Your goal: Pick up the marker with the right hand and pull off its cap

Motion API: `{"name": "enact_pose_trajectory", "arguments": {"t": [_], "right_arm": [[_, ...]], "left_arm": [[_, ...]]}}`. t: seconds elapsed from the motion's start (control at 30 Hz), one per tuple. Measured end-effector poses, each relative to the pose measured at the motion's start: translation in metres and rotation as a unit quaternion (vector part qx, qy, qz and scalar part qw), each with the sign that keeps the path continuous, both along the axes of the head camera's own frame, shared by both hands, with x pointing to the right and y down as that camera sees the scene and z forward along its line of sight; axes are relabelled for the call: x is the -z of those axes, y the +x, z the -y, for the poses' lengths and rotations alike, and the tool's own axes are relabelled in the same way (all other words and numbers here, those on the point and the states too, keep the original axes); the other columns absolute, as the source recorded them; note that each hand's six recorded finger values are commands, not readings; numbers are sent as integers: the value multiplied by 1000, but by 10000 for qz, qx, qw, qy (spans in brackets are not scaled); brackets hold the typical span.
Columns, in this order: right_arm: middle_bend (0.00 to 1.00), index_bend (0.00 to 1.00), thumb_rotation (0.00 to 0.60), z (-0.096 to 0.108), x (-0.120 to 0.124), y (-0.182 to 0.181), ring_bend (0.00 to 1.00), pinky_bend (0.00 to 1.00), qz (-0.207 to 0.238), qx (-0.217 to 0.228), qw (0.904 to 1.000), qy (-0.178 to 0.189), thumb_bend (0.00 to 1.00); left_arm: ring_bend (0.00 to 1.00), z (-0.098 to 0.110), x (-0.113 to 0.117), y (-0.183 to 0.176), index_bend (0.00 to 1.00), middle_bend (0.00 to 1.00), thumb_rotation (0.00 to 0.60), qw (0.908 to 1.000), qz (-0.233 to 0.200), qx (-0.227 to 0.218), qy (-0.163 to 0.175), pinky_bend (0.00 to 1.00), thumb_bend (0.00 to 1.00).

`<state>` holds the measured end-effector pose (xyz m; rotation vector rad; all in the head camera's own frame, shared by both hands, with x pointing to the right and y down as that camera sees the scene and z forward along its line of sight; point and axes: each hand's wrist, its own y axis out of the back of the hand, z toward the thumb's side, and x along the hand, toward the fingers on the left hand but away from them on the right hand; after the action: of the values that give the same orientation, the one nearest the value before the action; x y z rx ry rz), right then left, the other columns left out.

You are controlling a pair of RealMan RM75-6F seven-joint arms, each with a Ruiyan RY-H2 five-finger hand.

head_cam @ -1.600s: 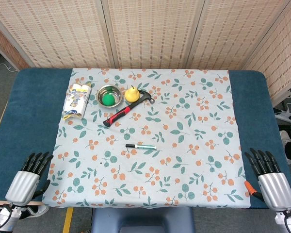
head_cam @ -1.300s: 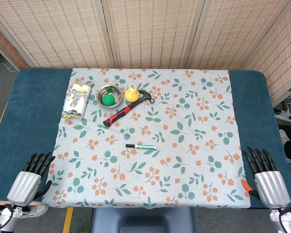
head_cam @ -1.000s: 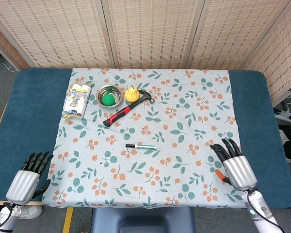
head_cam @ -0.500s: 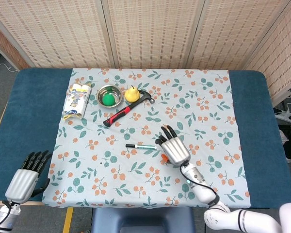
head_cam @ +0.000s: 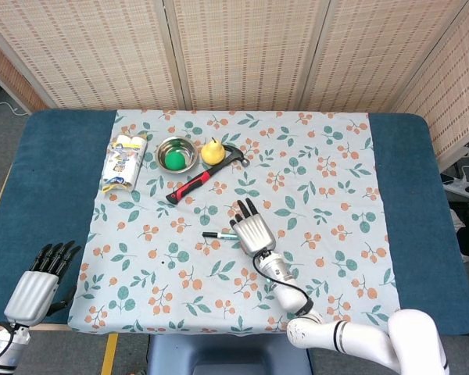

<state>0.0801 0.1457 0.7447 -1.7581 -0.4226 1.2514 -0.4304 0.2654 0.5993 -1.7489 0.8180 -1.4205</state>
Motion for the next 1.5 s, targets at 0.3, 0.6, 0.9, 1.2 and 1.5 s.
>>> {"name": "enact_pose_trajectory", "arguments": {"t": [0.3,0.6,0.9,1.2,1.5], "right_arm": [[344,470,600,1,-12,-11,23,0,-228,94,9997,46,244],[355,504,600,0,-14,-15,31,0,-268,93,9996,35,266],[493,656,600,-3,-14,-20,132,0,-288,131,9995,46,341],[647,773,600,-8,-16,-17,257,0,-254,123,9996,19,528],[768,827,600,-5,-8,-14,409,0,35,182,9997,152,540]], "left_arm": [[0,2,-1,-3,0,0,600,10000,31,57,-19,50,425],[0,2,-2,-4,0,0,600,10000,41,68,-37,50,426],[0,3,-2,-4,0,0,600,9999,50,79,-43,50,427],[0,3,0,-5,0,0,600,9999,26,122,-37,51,429],[0,4,2,-5,0,0,600,10000,29,85,24,55,439]]}}
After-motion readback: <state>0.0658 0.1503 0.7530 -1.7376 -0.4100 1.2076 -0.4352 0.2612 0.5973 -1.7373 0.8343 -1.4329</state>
